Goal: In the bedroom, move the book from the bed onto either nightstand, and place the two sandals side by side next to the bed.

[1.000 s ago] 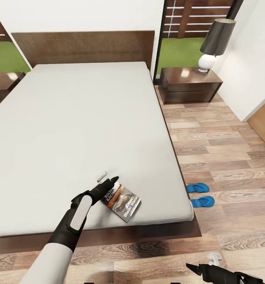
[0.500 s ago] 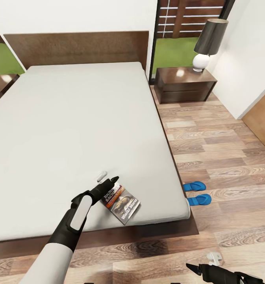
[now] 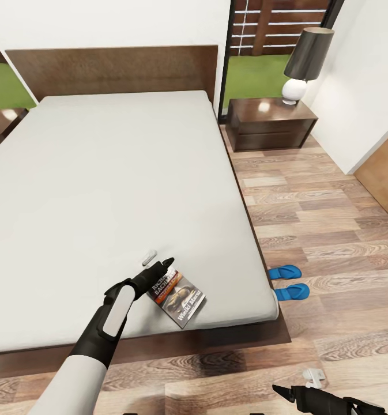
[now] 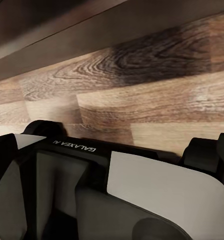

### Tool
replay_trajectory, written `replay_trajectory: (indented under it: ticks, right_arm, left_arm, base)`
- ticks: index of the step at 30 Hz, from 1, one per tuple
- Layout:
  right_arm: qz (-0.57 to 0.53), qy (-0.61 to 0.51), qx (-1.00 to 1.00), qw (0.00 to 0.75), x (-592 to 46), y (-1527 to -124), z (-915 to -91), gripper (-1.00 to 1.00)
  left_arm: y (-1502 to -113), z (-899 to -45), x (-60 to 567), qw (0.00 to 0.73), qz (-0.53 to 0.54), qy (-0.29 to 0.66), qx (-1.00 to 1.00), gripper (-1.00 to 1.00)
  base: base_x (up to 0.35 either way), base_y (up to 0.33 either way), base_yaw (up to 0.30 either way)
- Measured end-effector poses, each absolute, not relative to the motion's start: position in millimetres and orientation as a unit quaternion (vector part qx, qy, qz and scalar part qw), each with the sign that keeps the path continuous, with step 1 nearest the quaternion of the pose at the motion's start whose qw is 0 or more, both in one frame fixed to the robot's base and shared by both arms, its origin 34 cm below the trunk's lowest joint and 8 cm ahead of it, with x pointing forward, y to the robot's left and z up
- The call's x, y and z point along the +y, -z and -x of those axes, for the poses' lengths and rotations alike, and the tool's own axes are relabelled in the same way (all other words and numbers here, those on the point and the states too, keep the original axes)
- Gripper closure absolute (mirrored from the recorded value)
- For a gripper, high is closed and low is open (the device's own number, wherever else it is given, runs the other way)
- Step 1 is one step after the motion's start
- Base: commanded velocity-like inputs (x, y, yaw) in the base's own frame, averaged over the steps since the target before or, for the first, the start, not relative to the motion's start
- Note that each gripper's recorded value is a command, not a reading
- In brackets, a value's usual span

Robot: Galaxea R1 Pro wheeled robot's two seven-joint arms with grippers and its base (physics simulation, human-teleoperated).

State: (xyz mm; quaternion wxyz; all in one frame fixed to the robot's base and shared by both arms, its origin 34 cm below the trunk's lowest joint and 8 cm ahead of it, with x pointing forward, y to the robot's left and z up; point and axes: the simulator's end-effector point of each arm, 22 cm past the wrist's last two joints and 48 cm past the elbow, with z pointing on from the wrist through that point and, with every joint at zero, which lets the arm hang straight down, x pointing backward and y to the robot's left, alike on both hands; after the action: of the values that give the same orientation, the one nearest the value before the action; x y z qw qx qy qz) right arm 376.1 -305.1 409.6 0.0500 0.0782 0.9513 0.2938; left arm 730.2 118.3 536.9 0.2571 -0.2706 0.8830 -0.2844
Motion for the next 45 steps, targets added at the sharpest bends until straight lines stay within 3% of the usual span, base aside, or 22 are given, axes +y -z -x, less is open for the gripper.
replay_trajectory:
  ticks: [45]
  right_arm:
    - [-0.079, -0.294, 0.951, 0.05, -305.2, -409.6, -376.4, -1.0]
  left_arm:
    - [-537.1, -730.3, 117.2, 0.257, 0.27, 0.285, 0.883, -1.0]
  base:
    - [-0.032, 0.0, 0.0]
